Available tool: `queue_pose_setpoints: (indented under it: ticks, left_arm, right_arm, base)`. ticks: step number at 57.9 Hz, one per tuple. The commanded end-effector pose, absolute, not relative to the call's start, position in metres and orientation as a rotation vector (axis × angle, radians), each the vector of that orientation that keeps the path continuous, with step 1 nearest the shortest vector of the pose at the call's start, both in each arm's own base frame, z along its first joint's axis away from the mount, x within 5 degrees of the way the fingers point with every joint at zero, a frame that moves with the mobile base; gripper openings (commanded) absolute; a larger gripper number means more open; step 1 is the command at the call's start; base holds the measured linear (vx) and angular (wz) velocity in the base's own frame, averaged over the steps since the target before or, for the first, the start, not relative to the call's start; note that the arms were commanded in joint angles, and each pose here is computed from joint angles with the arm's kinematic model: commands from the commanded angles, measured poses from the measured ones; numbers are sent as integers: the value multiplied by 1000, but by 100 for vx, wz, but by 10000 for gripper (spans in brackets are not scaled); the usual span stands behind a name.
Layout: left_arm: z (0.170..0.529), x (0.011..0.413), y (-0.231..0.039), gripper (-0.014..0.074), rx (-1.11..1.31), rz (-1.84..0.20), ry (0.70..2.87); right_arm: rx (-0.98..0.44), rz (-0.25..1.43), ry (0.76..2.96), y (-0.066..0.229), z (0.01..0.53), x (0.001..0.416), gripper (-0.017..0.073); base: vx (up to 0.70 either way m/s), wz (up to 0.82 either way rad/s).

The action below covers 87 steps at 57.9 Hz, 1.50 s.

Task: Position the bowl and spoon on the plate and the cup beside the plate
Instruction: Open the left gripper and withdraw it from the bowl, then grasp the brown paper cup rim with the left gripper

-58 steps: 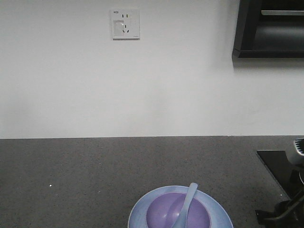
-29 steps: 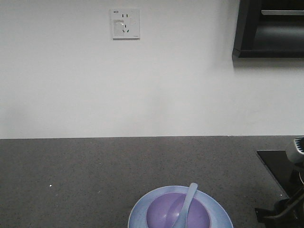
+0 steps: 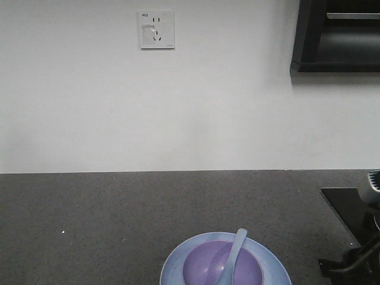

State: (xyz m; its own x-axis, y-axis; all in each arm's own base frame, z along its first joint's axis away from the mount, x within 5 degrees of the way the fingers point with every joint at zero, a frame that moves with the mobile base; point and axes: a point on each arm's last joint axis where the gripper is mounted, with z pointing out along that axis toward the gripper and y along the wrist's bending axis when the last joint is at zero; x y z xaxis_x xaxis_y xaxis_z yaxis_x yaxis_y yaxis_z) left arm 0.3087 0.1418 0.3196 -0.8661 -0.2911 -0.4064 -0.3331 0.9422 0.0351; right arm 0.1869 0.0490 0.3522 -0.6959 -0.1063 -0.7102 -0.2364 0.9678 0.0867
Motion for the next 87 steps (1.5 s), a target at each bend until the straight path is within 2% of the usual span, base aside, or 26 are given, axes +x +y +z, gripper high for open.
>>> queue_pose_setpoints:
  ticks: [1,11,17,31,54,65,66,70,87]
  left_arm:
    - [340,307,141,239,-439,165,2601]
    - [340,306,140,65,-440,163,2609]
    - [340,306,140,-9,-440,162,2607]
    - [351,307,131,-7,-446,43,2535]
    - [405,283,97,-7,-325,-164,2298]
    - [423,285,60,-7,-196,-437,2178]
    - [425,290,47,-7,-159,-518,2152]
    - [426,294,30,-6,-104,-582,2143]
    - [409,306,-25,-6,103,-596,2246]
  right_arm:
    - [-230,221,2228,48,370,190,466]
    - [-228,222,2229,48,370,190,466]
    - [-227,222,2227,48,370,190,466]
    - [-226,222,2219,49,370,191,466]
    - [-217,227,2224,49,370,191,466]
    - [-217,230,2232,49,370,190,466]
    - [-219,230,2244,49,369,189,466]
    - [-220,230,2252,49,368,189,466]
    - [-221,229,2254,49,368,189,466]
  base:
    - [0,0]
    - [0,0]
    - [0,0]
    - [0,0]
    - [0,0]
    - [0,0]
    - [0,0]
    - [0,0]
    - [0,0]
